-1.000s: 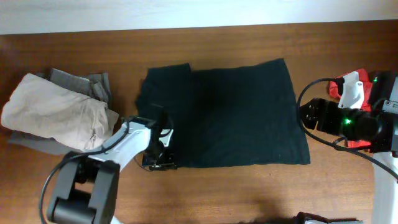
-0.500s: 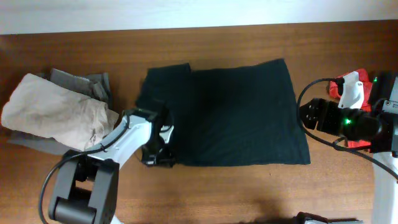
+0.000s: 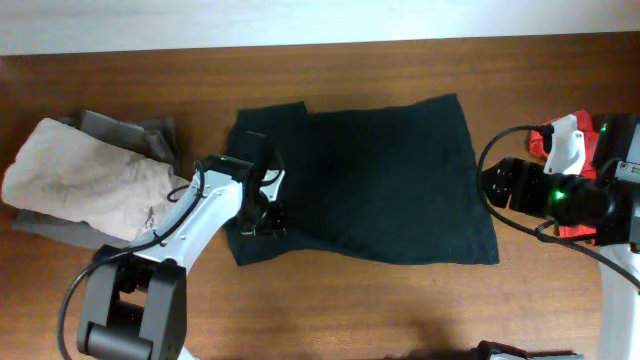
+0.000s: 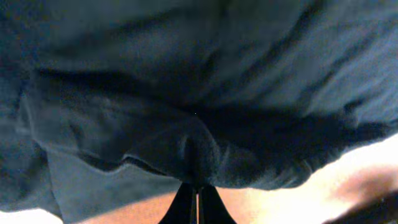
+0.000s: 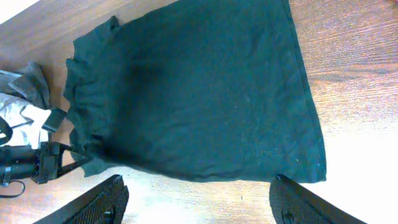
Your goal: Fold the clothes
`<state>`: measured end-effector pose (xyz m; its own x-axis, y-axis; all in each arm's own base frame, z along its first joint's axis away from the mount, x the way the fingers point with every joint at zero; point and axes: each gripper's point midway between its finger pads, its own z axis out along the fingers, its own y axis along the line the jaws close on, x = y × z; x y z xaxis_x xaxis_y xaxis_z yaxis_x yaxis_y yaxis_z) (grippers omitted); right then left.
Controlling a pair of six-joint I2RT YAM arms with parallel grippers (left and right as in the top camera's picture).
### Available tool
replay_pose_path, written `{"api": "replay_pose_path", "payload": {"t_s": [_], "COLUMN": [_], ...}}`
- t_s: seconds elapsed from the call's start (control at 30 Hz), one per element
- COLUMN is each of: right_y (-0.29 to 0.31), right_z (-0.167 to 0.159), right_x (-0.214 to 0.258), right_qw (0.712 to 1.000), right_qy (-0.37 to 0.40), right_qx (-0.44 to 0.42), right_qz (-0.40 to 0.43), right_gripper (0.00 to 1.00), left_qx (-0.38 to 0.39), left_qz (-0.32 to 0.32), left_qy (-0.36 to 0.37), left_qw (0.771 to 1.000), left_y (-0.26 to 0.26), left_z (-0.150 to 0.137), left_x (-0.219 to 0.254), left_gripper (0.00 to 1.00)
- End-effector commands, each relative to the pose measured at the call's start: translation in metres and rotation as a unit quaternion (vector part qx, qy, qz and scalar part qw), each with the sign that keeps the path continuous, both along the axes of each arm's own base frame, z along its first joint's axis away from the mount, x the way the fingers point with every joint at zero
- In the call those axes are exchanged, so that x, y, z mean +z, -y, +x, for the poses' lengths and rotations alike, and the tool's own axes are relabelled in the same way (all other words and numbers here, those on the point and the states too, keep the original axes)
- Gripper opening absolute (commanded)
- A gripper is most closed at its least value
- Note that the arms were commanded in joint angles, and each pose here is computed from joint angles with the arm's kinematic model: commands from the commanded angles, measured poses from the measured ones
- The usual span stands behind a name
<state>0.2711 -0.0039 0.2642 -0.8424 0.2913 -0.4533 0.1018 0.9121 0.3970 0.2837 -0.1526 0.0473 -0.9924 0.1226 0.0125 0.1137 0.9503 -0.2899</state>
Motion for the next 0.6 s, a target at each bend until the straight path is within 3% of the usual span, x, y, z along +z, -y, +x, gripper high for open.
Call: {"api": "replay_pose_path", "payload": {"t_s": [0.0, 0.1, 0.2, 0.5, 0.57], "right_y": [0.002, 0.002, 0.002, 0.007, 0.007], "right_z": [-0.001, -0.001, -0.001, -0.001, -0.001], "right_x": [-0.002, -0.002, -0.002, -0.004, -0.003], "right_qw": [1.0, 1.0, 1.0, 1.0, 1.0], "right_qy": [0.0, 0.0, 0.0, -0.005, -0.004], "right_qx": [0.001, 0.001, 0.001, -0.006, -0.006], "right_qz": [-0.007, -0.007, -0.007, -0.02, -0.02], "right_gripper": [0.78, 0.78, 0.78, 0.8, 0.8], "left_qx": [-0.007, -0.006, -0.005, -0.002, -0.002], "left_qz": [0.004, 0.003, 0.013, 0.073, 0.079], "left_qy": [0.038, 0.056, 0.06, 0.06, 0.062], "left_qw": [0.999, 0.998, 0.998, 0.995, 0.995], "left_y": [0.0, 0.002, -0.002, -0.023, -0.025], "left_z": [0.013, 0.021, 0.023, 0.023, 0.024], "left_x": [0.009, 0.01, 0.009, 0.01, 0.01], "left_gripper": [0.02, 0.3, 0.49, 0.56, 0.52]}}
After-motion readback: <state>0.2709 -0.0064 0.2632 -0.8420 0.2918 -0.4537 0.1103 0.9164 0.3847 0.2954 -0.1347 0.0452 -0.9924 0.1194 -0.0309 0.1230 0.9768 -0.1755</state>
